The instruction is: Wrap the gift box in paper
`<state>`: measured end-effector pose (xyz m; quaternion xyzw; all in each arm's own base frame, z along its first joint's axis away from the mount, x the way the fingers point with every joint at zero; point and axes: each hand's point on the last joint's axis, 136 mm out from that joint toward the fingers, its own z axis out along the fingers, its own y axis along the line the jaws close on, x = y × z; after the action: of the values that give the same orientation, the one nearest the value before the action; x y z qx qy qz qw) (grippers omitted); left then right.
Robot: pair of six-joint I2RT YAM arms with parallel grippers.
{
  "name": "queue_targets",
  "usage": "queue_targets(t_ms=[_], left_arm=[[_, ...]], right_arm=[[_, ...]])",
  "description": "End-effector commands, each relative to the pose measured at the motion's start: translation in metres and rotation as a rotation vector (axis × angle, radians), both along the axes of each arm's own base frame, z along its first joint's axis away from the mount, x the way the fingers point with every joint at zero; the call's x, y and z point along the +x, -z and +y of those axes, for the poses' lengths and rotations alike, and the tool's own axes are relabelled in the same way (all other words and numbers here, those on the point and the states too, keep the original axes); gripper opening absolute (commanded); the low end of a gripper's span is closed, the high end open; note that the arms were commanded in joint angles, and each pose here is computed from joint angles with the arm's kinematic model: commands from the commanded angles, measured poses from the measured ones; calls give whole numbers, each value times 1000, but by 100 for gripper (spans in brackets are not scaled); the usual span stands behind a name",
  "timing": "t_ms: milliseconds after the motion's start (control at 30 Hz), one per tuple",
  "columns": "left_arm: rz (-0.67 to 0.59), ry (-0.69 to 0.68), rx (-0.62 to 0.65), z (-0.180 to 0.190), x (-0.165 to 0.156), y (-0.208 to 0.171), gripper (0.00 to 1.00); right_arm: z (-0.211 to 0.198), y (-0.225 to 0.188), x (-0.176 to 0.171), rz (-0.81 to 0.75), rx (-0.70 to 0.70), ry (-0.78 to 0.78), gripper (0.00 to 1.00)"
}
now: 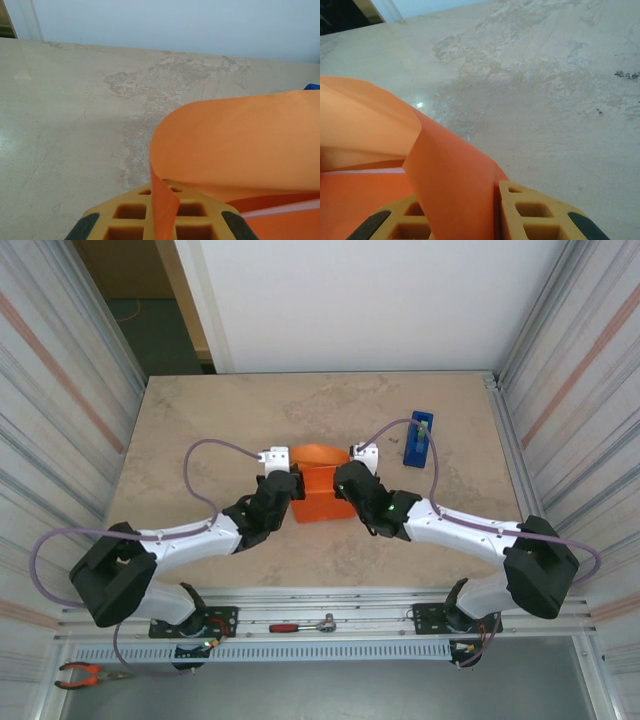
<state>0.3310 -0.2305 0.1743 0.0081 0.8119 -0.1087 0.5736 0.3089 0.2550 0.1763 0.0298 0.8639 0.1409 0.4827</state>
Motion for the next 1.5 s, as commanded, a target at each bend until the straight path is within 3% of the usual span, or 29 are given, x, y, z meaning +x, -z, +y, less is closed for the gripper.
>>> queue_targets(t_ms=[0, 267, 467, 733, 1033, 1133, 1333, 1367, 1467], left_arm=[[-25, 65, -68, -22, 1, -19, 8], [-95, 70, -214, 8, -9, -65, 53], [-103, 36, -263, 33, -26, -69, 64], [-55, 68, -210, 11, -29, -46, 70], [-37, 52, -94, -9, -4, -27, 69], [-35, 18, -75, -5, -1, -21, 59], [-13, -15, -50, 1, 0, -9, 30], [-8, -17, -51, 2, -1, -7, 27], [2, -27, -41, 5, -4, -2, 21]], right_arm=[[2, 12, -3, 54, -42, -33, 0], [-6, 33, -9, 107, -43, -12, 0], [-7, 41, -11, 126, -41, -4, 0], [-6, 47, -14, 144, -40, -8, 0], [-7, 48, -16, 150, -39, -9, 0], [-8, 49, -17, 151, -39, -9, 0], [-6, 46, -19, 156, -16, -17, 0], [-5, 43, -18, 160, -7, -24, 4], [0, 24, -17, 157, 49, -63, 30]])
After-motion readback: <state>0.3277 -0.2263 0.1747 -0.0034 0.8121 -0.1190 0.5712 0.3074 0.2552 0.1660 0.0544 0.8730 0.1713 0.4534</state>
